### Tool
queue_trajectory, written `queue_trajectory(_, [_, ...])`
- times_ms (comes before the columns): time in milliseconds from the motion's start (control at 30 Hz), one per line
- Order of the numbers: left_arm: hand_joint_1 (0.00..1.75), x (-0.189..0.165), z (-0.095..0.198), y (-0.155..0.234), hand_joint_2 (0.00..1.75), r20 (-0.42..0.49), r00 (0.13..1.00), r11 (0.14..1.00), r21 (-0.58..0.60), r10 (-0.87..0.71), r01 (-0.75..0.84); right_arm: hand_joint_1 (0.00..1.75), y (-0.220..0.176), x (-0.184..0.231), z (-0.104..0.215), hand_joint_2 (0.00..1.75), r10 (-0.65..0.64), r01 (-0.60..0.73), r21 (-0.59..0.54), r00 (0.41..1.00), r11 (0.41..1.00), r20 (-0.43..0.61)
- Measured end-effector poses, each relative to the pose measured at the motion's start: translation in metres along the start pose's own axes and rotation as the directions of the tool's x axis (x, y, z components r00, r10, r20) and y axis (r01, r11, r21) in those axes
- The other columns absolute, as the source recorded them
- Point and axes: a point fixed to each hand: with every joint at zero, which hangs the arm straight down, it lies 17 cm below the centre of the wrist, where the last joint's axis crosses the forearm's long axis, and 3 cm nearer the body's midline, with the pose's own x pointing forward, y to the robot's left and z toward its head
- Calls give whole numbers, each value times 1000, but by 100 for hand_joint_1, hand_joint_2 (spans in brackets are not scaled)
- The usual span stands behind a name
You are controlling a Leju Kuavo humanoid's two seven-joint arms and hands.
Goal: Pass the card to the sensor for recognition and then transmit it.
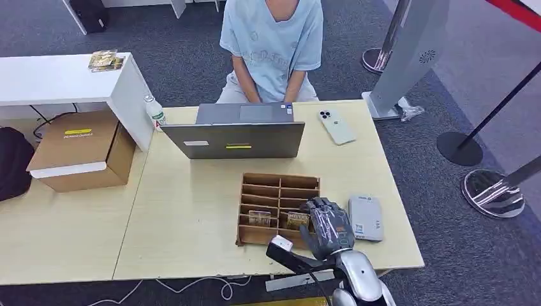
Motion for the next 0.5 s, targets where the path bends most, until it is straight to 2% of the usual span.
queue_trajectory(500, [0, 0, 0, 0, 0, 0, 1000, 1000, 0, 0, 0, 80, 1, 9, 0, 175, -48, 48, 6, 998, 999, 35])
